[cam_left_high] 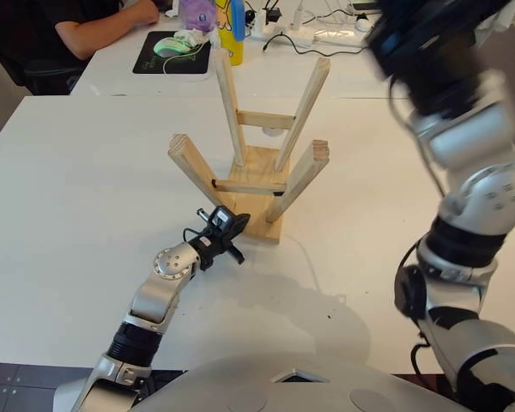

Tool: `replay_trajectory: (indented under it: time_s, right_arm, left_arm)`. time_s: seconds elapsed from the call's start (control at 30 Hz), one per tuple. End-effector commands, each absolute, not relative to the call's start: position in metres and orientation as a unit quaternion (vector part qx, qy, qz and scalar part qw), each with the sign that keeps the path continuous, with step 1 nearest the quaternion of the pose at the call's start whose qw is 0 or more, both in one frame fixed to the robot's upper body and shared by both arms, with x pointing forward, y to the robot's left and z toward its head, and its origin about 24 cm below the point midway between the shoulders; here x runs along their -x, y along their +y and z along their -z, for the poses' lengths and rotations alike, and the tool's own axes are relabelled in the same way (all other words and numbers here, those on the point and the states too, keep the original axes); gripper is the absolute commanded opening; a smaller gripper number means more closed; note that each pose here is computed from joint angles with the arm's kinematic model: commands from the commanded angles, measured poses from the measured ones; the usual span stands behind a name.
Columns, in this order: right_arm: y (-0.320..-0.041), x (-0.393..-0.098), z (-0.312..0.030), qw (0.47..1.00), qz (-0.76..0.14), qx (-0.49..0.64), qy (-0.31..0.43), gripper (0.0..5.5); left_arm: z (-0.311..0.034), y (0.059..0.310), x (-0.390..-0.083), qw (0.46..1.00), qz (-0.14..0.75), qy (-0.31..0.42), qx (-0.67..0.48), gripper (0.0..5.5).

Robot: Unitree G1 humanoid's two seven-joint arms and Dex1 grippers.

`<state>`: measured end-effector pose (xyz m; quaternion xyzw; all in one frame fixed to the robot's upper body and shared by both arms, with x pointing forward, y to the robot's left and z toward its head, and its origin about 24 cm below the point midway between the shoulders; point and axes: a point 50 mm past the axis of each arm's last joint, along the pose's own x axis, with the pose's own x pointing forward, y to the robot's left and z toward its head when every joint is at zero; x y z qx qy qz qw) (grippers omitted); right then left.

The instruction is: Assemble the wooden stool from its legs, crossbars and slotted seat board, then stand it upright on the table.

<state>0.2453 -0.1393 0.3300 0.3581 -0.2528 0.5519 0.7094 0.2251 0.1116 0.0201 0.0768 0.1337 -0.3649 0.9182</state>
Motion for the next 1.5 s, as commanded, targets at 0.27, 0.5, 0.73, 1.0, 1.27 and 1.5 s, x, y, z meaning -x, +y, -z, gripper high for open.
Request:
replay_trajectory:
  time_s: [0.27, 0.5, 0.73, 1.0, 1.27, 1.5]
  right_arm:
    - [-0.111, -0.243, -0.121, 0.880, -0.399, -0.168, 0.197, 0.01]
    - [-0.147, -0.288, -0.237, 0.887, -0.366, -0.256, -0.113, 0.01]
    - [-0.202, -0.299, -0.193, 0.954, -0.216, -0.200, -0.054, 0.01]
    - [-0.191, -0.247, -0.080, 0.972, -0.155, -0.116, 0.136, 0.01]
    - [-0.163, -0.221, -0.048, 0.945, -0.211, -0.076, 0.239, 0.01]
    - [-0.140, -0.212, -0.039, 0.915, -0.276, -0.054, 0.288, 0.01]
  left_arm:
    - [0.005, 0.119, -0.213, 0.894, 0.375, 0.230, -0.082, 0.00]
    - [0.007, 0.115, -0.214, 0.894, 0.375, 0.234, -0.079, 0.00]
    - [-0.014, 0.116, -0.207, 0.899, 0.398, 0.177, -0.047, 0.00]
    - [-0.054, 0.173, -0.177, 0.875, 0.468, 0.053, -0.115, 0.00]
    - [-0.032, 0.209, -0.211, 0.902, 0.356, 0.168, -0.177, 0.00]
    - [-0.018, 0.168, -0.209, 0.884, 0.394, 0.193, -0.165, 0.00]
